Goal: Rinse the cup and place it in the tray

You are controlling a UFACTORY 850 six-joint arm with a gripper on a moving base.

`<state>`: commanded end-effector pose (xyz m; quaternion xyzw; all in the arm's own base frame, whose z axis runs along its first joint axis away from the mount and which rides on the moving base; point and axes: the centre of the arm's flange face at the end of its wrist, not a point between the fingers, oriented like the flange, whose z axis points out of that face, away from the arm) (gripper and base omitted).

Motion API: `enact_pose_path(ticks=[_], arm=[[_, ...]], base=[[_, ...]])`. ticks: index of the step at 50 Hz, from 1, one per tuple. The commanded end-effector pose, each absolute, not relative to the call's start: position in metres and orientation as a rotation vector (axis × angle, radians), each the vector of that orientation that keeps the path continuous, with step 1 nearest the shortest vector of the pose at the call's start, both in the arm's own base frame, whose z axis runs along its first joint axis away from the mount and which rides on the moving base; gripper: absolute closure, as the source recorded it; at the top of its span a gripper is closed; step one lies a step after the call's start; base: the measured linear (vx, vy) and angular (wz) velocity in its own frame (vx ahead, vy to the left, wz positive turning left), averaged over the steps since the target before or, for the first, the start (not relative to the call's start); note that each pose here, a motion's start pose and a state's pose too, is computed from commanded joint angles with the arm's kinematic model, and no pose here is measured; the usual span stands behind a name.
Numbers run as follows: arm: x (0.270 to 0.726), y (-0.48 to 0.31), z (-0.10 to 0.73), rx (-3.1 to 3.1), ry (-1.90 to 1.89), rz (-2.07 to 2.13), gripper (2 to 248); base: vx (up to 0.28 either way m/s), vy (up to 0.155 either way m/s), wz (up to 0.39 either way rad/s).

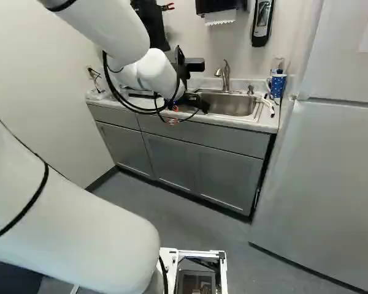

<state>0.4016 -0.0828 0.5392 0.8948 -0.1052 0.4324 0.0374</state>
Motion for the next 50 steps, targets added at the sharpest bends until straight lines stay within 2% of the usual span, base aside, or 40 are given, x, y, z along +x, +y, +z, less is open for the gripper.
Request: enact_pose_path(ticks=[50], arm=[[0.337,-0.027,0.425,2.640,-0.122,1.629,3]], base=[[0.000,0.000,0.000]])
